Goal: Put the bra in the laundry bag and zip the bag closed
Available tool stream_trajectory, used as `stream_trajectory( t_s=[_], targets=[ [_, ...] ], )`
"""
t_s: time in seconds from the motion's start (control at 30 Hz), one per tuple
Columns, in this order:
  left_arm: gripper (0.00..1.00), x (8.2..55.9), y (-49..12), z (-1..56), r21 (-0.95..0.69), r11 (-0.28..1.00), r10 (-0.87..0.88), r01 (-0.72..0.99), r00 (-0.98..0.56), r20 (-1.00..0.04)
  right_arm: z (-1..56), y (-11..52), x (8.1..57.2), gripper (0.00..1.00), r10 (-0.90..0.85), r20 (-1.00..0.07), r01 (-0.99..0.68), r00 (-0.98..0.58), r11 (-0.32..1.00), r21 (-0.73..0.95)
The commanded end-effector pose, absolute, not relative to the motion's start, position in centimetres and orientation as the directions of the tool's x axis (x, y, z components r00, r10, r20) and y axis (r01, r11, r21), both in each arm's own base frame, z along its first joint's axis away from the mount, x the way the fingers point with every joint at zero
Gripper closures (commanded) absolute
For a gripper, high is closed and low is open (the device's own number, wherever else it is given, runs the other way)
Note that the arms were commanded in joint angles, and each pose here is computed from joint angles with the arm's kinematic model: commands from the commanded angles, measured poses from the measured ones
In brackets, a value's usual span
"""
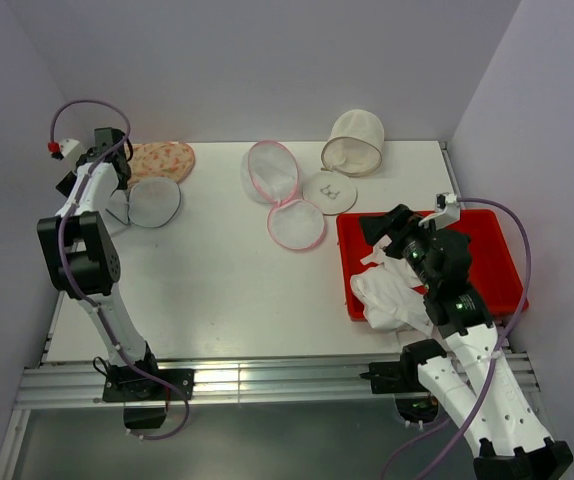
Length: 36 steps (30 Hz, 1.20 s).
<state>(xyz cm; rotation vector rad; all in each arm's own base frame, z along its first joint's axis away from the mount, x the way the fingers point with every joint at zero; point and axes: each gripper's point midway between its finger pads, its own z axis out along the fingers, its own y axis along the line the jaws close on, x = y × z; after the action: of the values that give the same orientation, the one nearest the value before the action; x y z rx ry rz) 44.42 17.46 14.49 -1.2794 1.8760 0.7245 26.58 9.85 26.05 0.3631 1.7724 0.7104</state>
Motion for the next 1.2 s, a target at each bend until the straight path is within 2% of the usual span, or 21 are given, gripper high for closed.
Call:
stream_trajectory(
  t_s=[0.0, 0.2, 0.37, 0.47, 0.57, 0.6, 0.67, 0.7, 0.77, 0.8, 1.17],
  targets=[
    [0.07, 43.5, 18.9, 15.2, 0.035, 0.277, -0.509, -0.96, -0.177, -0.842, 26.3, 9.8, 27.1, 0.0, 0.559, -0.776, -0.127, -0.292, 0.782, 0.611],
    [0.14, 43.1, 19.3, 12.5, 0.067, 0.274, -0.54, -0.959, -0.211, -0.814, 25.6, 10.1, 27.3, 0.0, 0.555, -0.769, -0.123, -0.318, 0.78, 0.614],
    [0.17, 43.4, 19.1, 10.8, 0.084, 0.285, -0.559, -0.955, -0.237, -0.794, 25.7, 10.0, 27.2, 0.0, 0.554, -0.77, -0.125, -0.316, 0.78, 0.613],
    [0.24, 43.6, 18.7, 10.4, 0.064, 0.304, -0.578, -0.951, -0.237, -0.781, 25.6, 10.0, 27.3, 0.0, 0.555, -0.768, -0.122, -0.319, 0.78, 0.614],
    [0.4, 43.9, 18.0, 10.5, 0.025, 0.339, -0.593, -0.94, -0.234, -0.77, 25.7, 10.3, 27.3, 0.0, 0.554, -0.767, -0.132, -0.324, 0.776, 0.617],
    [0.56, 44.0, 17.8, 10.9, 0.012, 0.351, -0.594, -0.936, -0.233, -0.77, 25.8, 10.3, 27.3, 0.0, 0.556, -0.766, -0.135, -0.323, 0.774, 0.618],
    [0.7, 43.8, 17.2, 10.6, 0.0, 0.368, -0.613, -0.93, -0.243, -0.752, 25.7, 10.4, 27.3, 0.0, 0.553, -0.764, -0.138, -0.331, 0.773, 0.619],
    [0.86, 43.6, 16.9, 11.1, -0.014, 0.373, -0.616, -0.928, -0.236, -0.752, 25.7, 10.5, 27.3, 0.0, 0.553, -0.764, -0.139, -0.332, 0.773, 0.619],
    [0.98, 43.0, 16.0, 10.9, -0.017, 0.39, -0.623, -0.921, -0.25, -0.741, 25.8, 10.5, 27.3, 0.0, 0.551, -0.765, -0.139, -0.333, 0.774, 0.618],
    [1.0, 42.9, 15.4, 11.8, -0.034, 0.403, -0.618, -0.914, -0.245, -0.747, 25.8, 10.5, 27.3, 0.0, 0.549, -0.767, -0.14, -0.332, 0.775, 0.616],
    [1.0, 38.2, 9.4, 13.9, -0.069, 0.548, -0.585, -0.834, -0.323, -0.744, 25.2, 9.9, 27.9, 0.0, 0.511, -0.784, -0.097, -0.352, 0.813, 0.574]
  ],
)
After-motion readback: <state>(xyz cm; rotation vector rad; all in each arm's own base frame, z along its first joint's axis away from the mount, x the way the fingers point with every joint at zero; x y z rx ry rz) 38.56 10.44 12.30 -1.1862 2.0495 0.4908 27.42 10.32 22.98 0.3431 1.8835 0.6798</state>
